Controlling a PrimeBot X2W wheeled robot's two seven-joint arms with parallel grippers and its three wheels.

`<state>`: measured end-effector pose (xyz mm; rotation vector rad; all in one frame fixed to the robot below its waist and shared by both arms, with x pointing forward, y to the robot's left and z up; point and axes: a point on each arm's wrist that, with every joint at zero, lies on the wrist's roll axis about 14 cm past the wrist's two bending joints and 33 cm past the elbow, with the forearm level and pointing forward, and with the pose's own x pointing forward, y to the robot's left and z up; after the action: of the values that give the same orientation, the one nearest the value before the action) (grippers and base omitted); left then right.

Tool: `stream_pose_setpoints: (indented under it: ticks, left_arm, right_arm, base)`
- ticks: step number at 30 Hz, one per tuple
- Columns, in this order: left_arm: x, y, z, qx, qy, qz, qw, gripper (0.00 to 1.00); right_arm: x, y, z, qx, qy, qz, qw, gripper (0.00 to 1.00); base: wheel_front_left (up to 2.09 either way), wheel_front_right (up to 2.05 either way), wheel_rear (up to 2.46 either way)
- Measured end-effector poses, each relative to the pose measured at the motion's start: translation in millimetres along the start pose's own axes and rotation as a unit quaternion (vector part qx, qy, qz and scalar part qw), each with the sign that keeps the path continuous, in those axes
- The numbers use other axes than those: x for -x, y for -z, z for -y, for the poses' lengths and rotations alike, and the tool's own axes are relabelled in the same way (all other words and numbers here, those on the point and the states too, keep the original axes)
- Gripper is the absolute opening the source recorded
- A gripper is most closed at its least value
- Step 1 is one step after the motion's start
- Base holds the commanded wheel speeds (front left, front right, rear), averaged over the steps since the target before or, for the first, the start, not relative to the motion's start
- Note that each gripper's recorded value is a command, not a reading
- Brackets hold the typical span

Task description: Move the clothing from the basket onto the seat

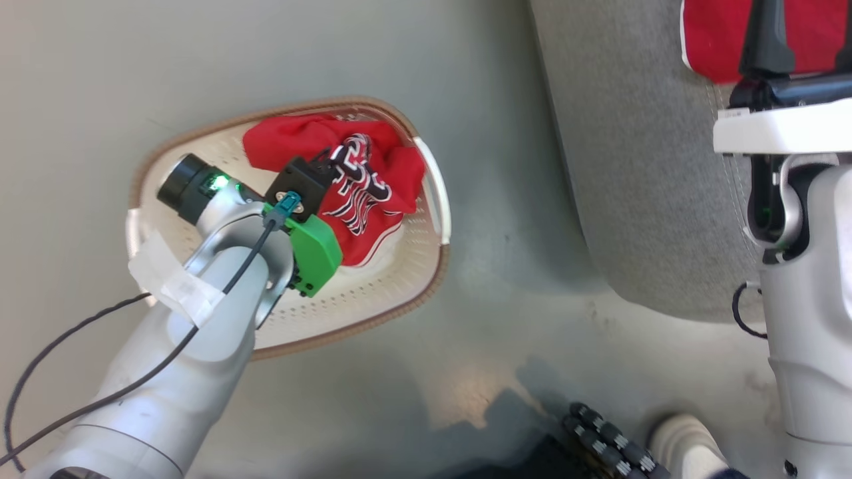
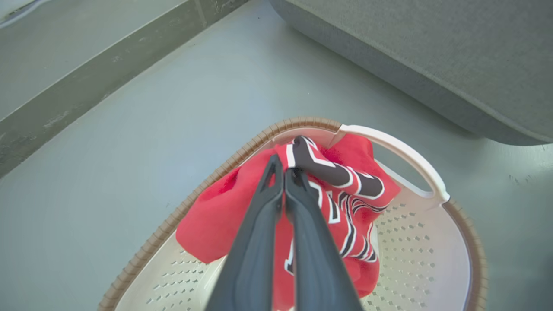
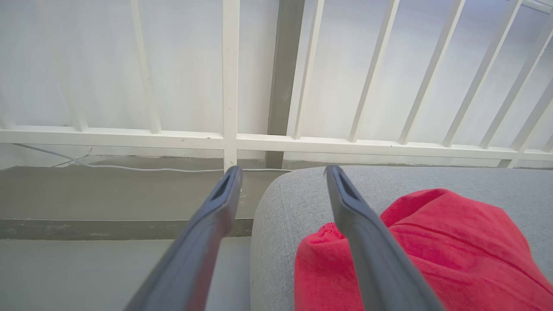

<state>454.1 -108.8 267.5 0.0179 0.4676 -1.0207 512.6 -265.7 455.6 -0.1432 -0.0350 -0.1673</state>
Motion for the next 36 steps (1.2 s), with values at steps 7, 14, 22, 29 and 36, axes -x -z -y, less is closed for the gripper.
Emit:
stream_pose_setpoints:
  ticks: [7, 14, 22, 29, 36]
  left_arm:
    - [21.7, -54.6, -13.0, -0.01, -0.044, 0.055, 0.997, 0.0]
    - [50.4, -104.6, -22.0, -0.037, -0.079, 0.102, 0.991, 0.0]
    - [88.3, -155.2, -25.0, -0.068, -0.117, 0.147, 0.98, 0.0]
    - [122.3, -189.3, -18.4, -0.066, -0.146, 0.185, 0.97, 0.0]
    - [153.7, -211.6, -4.8, -0.077, -0.165, 0.211, 0.96, 0.0]
  right_arm:
    - [12.8, -9.8, -1.6, -0.015, -0.002, 0.0, 1.0, 1.0]
    - [30.9, -13.6, -6.8, -0.031, -0.008, -0.009, 0.999, 1.0]
    - [47.8, -27.9, -24.4, -0.052, -0.034, -0.003, 0.998, 1.0]
    - [67.8, -40.2, -45.4, -0.069, -0.068, 0.0, 0.995, 1.0]
    - [96.9, -43.4, -62.8, -0.081, -0.099, -0.009, 0.992, 1.0]
  base:
    - [0.0, 0.0, 0.0]
    - [0.0, 0.0, 0.0]
    - [0.0, 0.0, 0.0]
    - [0.0, 0.0, 0.0]
    - [0.0, 0.0, 0.0]
